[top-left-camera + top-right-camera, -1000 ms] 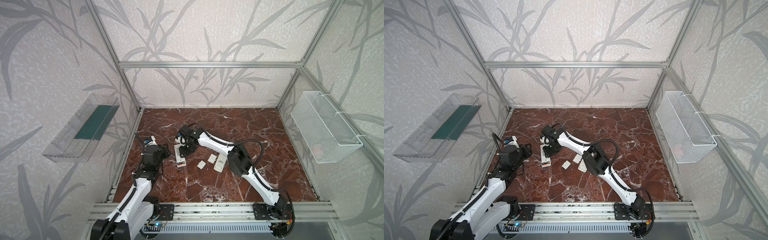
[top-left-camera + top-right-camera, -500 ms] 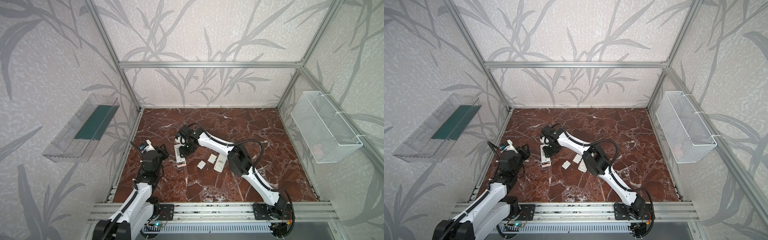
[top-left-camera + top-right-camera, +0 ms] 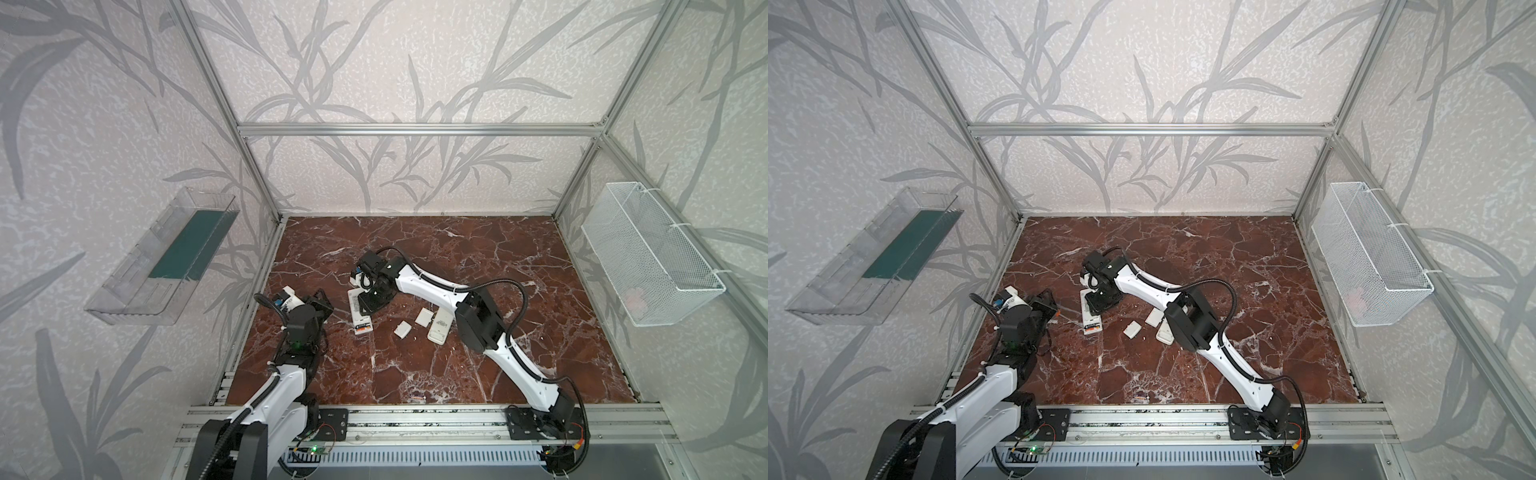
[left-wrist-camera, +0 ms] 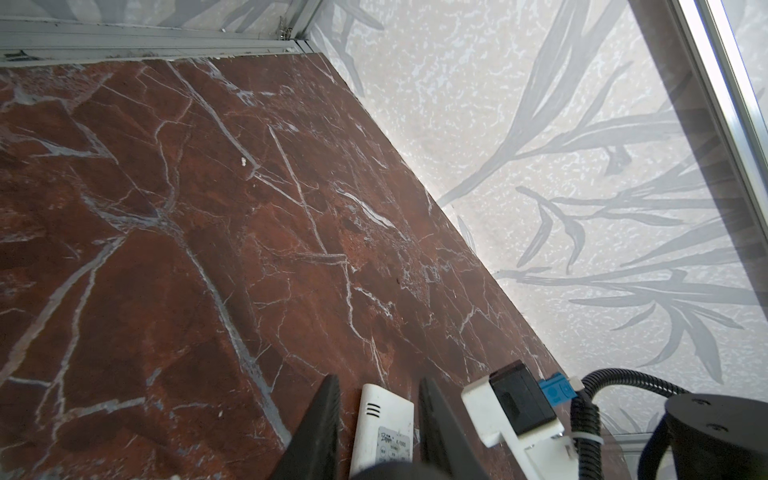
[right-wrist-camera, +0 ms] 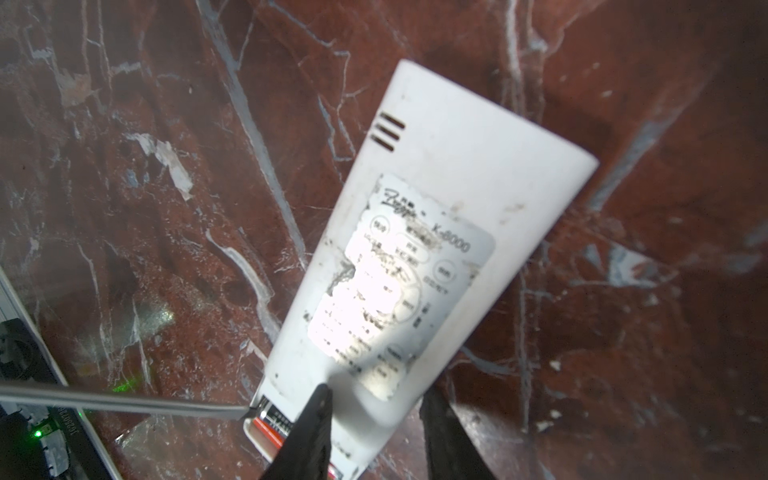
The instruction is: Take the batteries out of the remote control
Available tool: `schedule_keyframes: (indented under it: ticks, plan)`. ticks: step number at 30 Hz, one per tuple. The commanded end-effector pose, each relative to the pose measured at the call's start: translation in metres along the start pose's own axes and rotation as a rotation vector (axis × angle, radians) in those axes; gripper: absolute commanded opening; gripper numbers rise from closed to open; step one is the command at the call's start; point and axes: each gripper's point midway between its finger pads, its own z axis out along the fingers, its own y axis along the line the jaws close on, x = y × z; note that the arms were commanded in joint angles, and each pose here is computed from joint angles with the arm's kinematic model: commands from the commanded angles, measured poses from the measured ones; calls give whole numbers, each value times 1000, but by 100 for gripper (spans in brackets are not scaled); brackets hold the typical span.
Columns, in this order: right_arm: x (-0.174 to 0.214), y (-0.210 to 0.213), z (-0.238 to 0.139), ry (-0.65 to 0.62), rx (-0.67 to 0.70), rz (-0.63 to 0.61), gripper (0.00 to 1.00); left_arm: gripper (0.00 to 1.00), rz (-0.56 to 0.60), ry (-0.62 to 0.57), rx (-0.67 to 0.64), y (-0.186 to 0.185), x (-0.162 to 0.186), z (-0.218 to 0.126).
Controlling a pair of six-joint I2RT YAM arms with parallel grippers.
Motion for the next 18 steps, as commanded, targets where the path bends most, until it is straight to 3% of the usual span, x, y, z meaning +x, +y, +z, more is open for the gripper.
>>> schedule_keyframes:
  ticks: [1, 8, 18]
  plan:
    - [107, -17, 81, 342, 98, 17, 36, 0, -216, -49, 224, -60, -26, -3]
    - [109, -17, 82, 344, 98, 18, 36, 0, -259, -61, 267, -72, -34, -5]
    - [106, -17, 78, 334, 103, 10, 35, 0, -148, -16, 200, -61, -25, -13]
